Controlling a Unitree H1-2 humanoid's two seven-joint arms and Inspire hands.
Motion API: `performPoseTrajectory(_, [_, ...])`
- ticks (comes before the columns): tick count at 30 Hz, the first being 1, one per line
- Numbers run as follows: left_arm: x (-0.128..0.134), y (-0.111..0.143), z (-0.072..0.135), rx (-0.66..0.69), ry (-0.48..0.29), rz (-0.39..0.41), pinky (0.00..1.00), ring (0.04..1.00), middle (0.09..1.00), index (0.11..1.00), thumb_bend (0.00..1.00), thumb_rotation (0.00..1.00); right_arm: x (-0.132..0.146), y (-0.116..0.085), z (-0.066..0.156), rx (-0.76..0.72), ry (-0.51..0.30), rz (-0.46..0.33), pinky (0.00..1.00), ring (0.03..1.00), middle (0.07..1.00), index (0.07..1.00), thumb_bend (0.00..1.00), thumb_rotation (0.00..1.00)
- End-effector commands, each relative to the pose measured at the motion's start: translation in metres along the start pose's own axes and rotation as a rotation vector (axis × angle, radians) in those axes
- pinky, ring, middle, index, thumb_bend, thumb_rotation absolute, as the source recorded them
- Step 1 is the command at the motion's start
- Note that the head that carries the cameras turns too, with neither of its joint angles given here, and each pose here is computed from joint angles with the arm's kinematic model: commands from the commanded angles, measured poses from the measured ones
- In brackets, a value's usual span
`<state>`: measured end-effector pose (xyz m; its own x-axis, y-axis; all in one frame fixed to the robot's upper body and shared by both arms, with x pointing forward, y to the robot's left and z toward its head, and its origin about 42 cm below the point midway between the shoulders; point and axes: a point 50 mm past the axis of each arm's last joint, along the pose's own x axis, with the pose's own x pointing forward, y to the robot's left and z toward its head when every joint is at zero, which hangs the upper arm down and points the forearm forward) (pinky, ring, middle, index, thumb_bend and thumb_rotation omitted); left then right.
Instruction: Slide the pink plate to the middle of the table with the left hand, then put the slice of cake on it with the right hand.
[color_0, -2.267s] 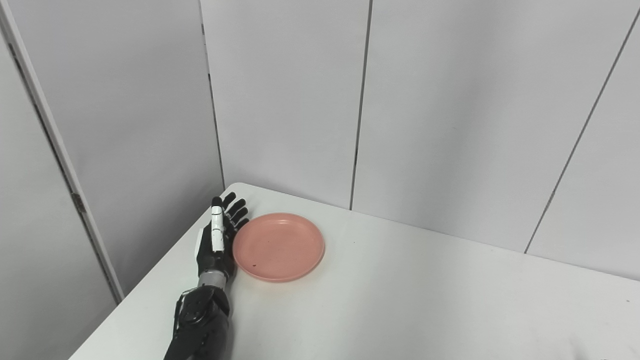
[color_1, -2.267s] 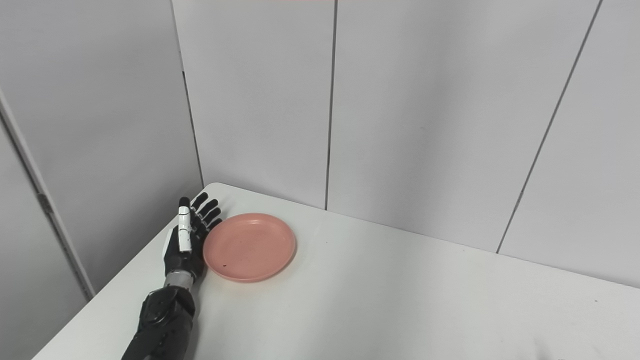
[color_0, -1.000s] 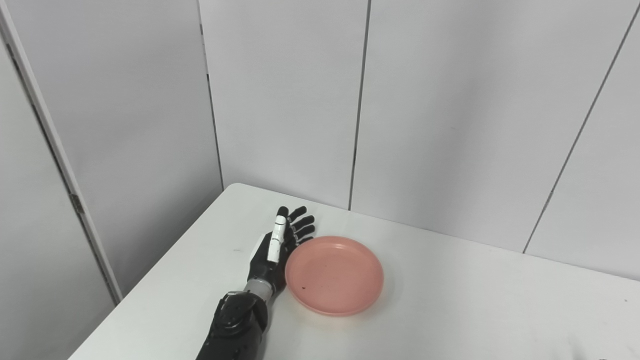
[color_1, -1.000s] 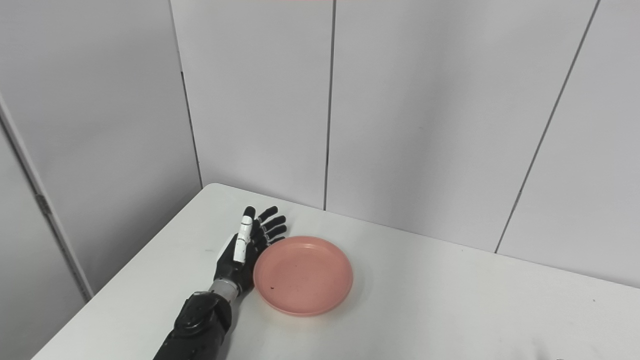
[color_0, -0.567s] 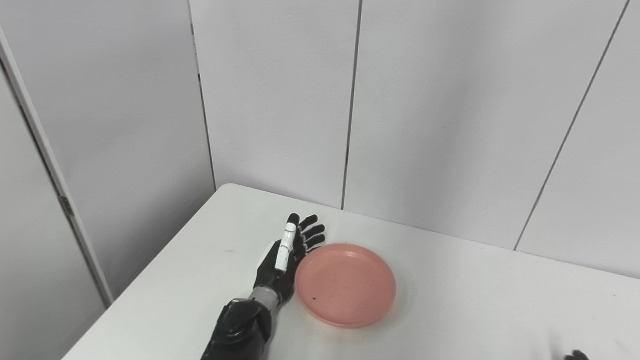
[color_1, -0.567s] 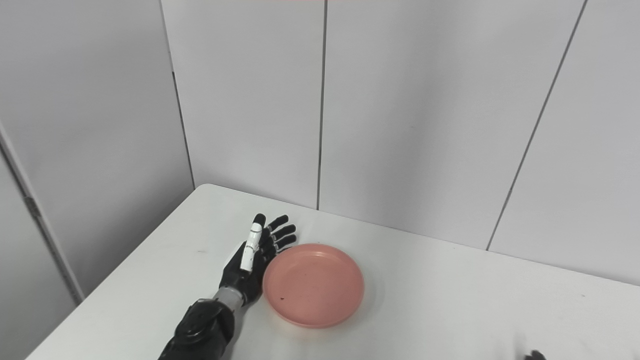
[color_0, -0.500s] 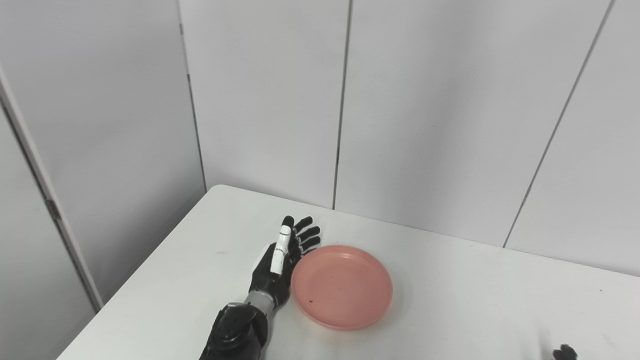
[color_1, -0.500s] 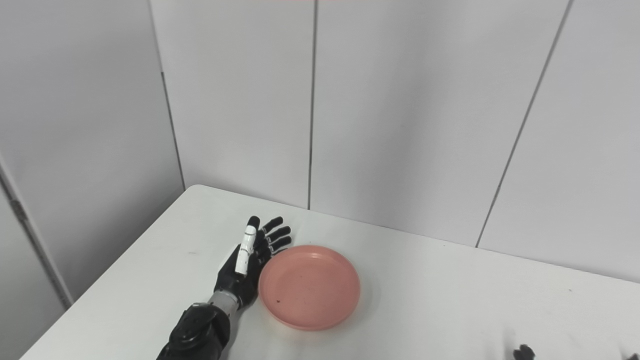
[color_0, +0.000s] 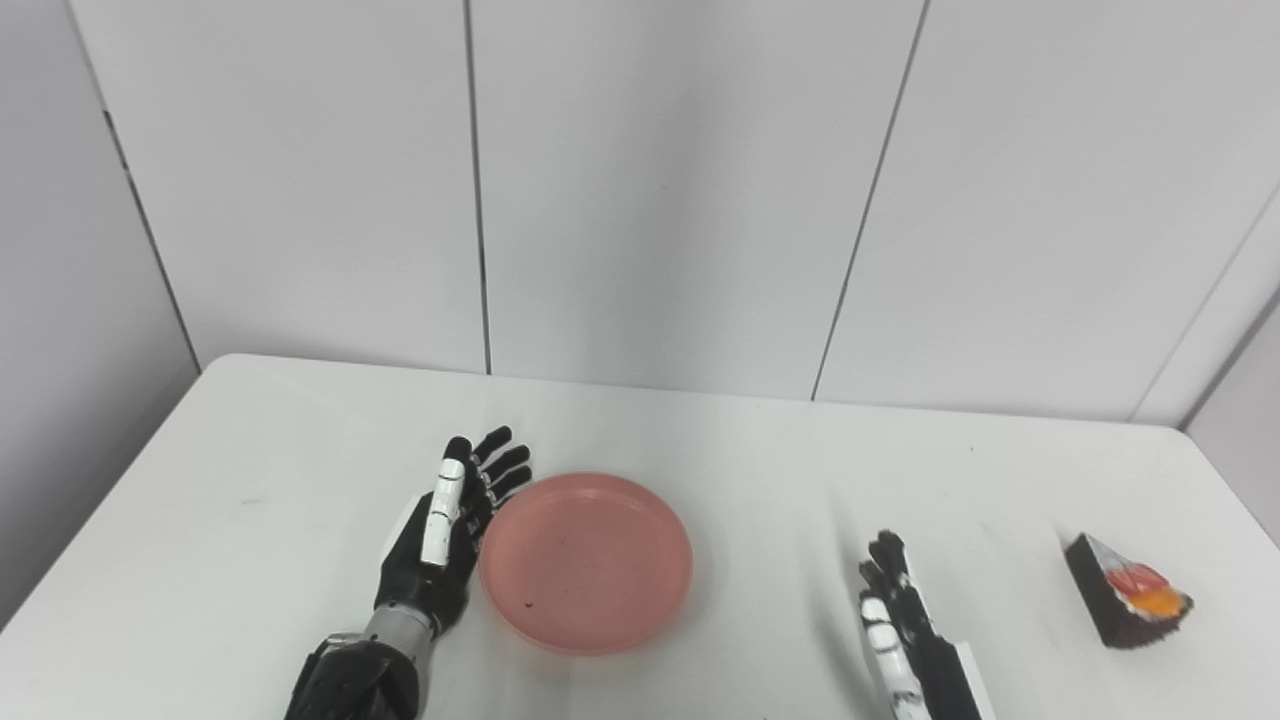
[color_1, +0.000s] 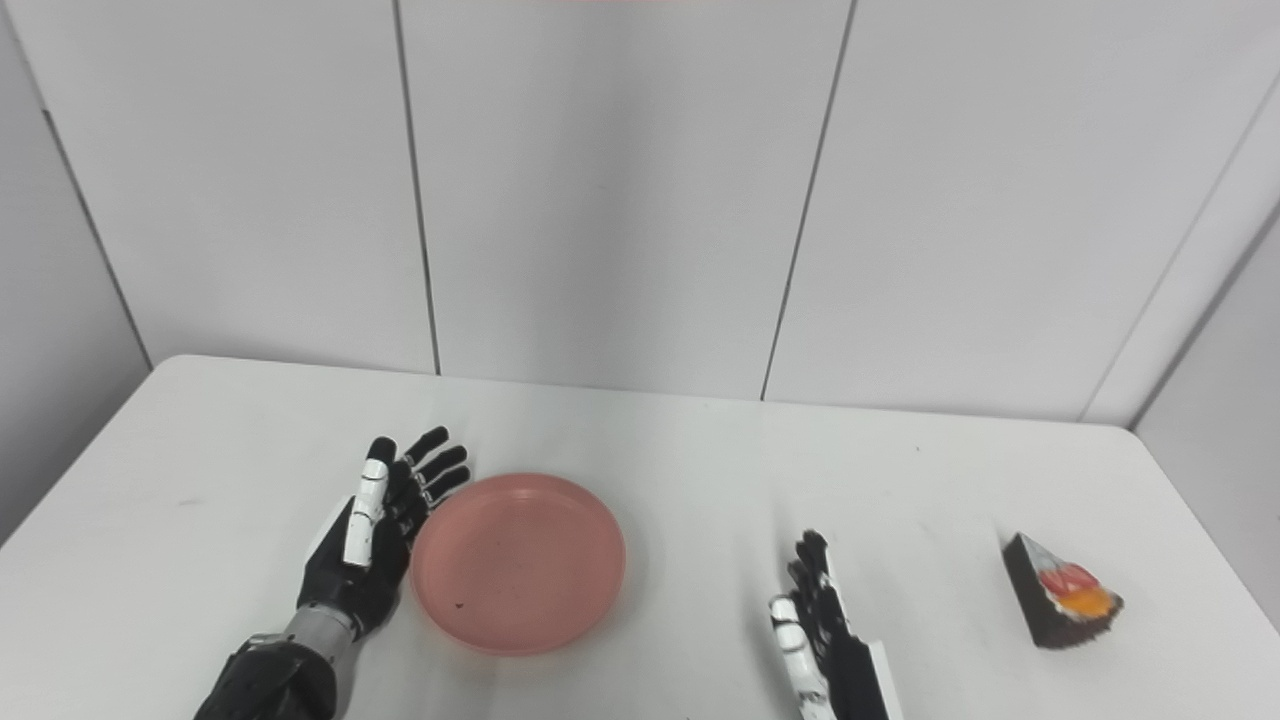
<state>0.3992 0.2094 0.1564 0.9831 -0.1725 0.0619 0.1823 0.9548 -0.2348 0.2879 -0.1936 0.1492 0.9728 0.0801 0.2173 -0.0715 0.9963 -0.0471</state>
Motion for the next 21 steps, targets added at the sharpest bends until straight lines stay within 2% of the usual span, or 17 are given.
performPoseTrajectory(1, [-0.007,-0.004,-0.003,-0.02,0.025,-0.019,0.89,0.905,0.895,0.886,0.7,1.0,0.005,0.006,0.016,-0.004,-0.04,-0.003,1.0,0.983,1.0,1.0,0.49,0.84])
performPoseTrajectory(3, [-0.013,-0.009,-0.003,-0.033,0.02,-0.028,0.9,0.912,0.902,0.888,0.68,1.0,0.007,0.01,0.018,-0.009,-0.039,0.003,1.0,0.986,1.0,1.0,0.48,0.83])
performPoseTrajectory(7, [-0.02,-0.019,-0.001,-0.033,0.013,-0.033,0.91,0.92,0.908,0.896,0.68,1.0,0.01,0.015,0.021,-0.011,-0.032,0.006,1.0,0.986,1.0,1.0,0.52,0.84])
performPoseTrajectory(11, [-0.022,-0.028,-0.001,-0.052,0.004,-0.038,0.91,0.918,0.907,0.9,0.67,0.99,0.015,0.017,0.026,-0.012,-0.043,0.002,1.0,0.987,1.0,1.0,0.51,0.84])
performPoseTrajectory(16, [-0.024,-0.041,-0.003,-0.083,-0.005,-0.06,0.92,0.93,0.92,0.909,0.68,0.95,0.019,0.015,0.027,-0.03,-0.053,-0.004,0.99,0.998,1.0,1.0,0.51,0.86])
performPoseTrajectory(21, [-0.028,-0.051,-0.007,-0.083,-0.005,-0.096,0.95,0.95,0.943,0.942,0.67,0.98,0.02,0.013,0.028,-0.05,-0.054,-0.029,1.0,1.0,1.0,1.0,0.53,0.86])
